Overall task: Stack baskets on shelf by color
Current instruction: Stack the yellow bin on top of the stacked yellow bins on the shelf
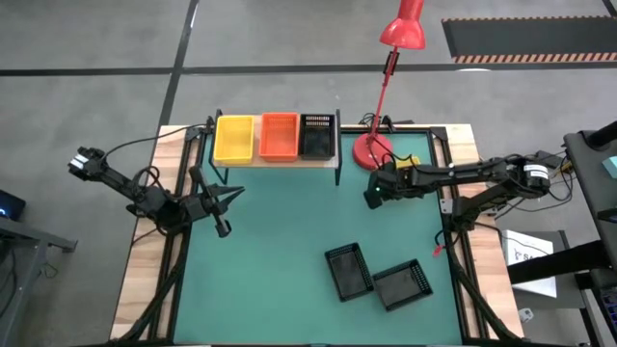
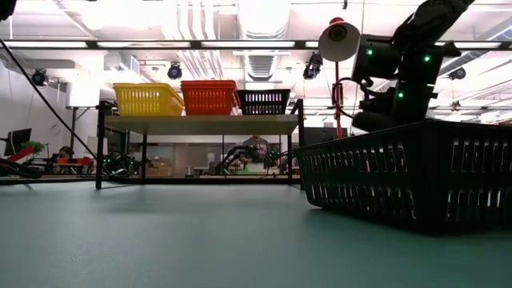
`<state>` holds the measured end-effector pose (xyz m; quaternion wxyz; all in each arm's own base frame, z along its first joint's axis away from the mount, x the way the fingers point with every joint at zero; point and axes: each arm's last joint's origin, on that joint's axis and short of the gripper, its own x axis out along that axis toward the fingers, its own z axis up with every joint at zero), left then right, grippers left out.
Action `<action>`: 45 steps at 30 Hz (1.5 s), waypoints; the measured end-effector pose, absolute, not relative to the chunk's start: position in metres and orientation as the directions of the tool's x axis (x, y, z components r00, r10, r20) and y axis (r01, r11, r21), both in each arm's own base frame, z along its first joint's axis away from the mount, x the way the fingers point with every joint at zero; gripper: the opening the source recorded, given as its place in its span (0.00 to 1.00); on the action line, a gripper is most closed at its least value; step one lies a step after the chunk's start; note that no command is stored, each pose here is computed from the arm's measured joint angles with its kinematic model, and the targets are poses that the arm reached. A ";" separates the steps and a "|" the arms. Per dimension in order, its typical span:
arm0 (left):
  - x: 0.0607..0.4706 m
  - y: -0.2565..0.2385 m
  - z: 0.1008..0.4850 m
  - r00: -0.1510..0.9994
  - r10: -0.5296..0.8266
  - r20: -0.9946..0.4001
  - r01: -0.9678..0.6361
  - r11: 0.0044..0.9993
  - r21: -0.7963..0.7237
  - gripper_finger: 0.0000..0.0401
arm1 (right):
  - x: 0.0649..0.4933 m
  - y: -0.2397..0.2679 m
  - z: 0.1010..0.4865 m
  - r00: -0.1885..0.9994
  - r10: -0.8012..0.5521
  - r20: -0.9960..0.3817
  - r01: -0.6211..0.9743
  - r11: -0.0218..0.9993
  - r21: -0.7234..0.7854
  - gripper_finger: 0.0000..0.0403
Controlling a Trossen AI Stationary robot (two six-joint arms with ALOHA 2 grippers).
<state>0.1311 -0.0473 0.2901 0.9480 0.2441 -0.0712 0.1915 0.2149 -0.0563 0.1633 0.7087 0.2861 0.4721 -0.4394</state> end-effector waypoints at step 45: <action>0.185 -0.092 0.310 0.951 0.167 0.261 -0.225 0.951 0.210 0.01 | 0.377 0.099 0.212 0.664 -0.055 -0.746 -0.098 0.982 -0.160 0.02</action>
